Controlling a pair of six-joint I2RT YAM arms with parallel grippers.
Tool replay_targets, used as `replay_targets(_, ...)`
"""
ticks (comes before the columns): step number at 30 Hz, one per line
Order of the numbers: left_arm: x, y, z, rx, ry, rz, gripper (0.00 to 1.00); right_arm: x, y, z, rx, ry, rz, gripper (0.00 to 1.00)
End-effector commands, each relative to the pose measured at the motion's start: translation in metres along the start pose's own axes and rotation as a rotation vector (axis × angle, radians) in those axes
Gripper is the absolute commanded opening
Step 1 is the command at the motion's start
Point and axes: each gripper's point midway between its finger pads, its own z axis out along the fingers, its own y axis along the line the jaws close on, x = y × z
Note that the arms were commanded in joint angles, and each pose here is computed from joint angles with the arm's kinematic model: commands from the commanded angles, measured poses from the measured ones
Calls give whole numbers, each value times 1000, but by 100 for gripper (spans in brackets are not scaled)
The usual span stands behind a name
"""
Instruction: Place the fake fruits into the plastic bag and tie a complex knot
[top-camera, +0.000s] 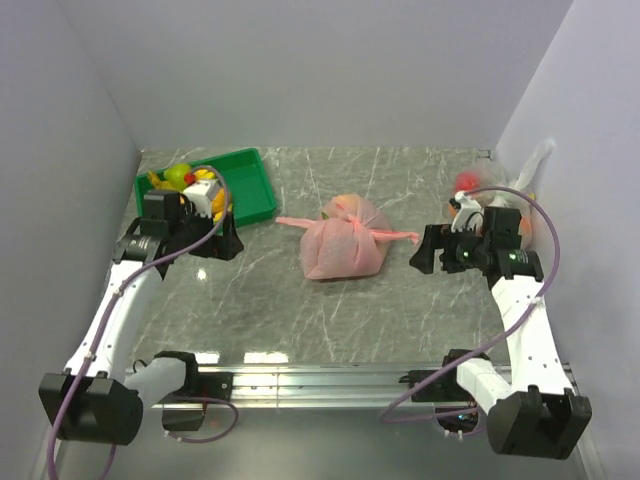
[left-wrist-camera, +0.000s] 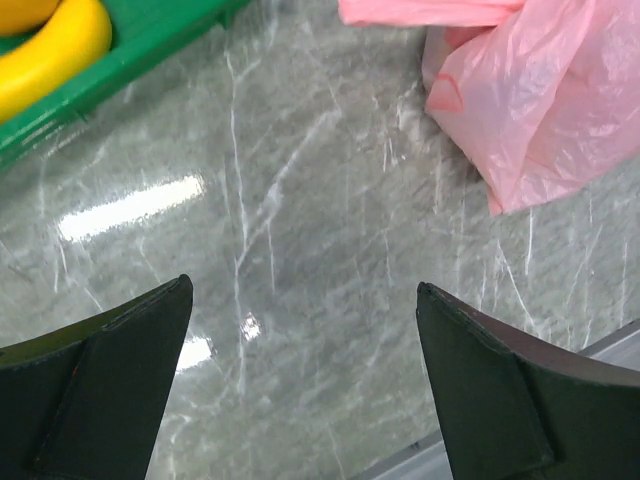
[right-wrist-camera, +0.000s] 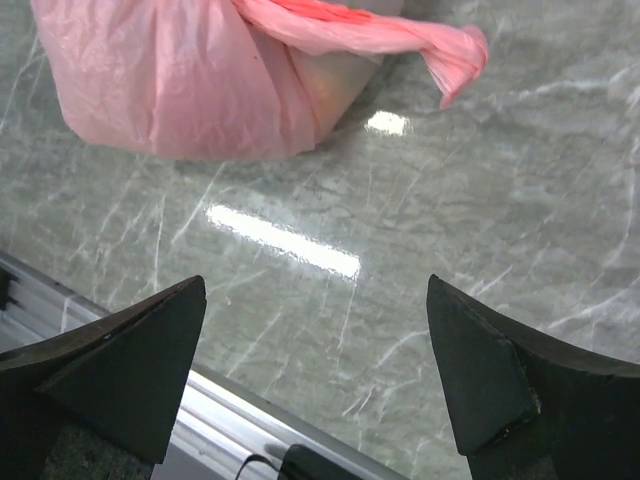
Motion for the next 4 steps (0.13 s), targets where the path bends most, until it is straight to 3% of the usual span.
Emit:
replay_targets(1,-7,-3,-9,-11,-55,-13,99,-17,6,-2,15,-84,-53,98)
replay_targets(4,-11,-10,-17,10,-69,4,100,-18,12,-3,8,-93,-70,98)
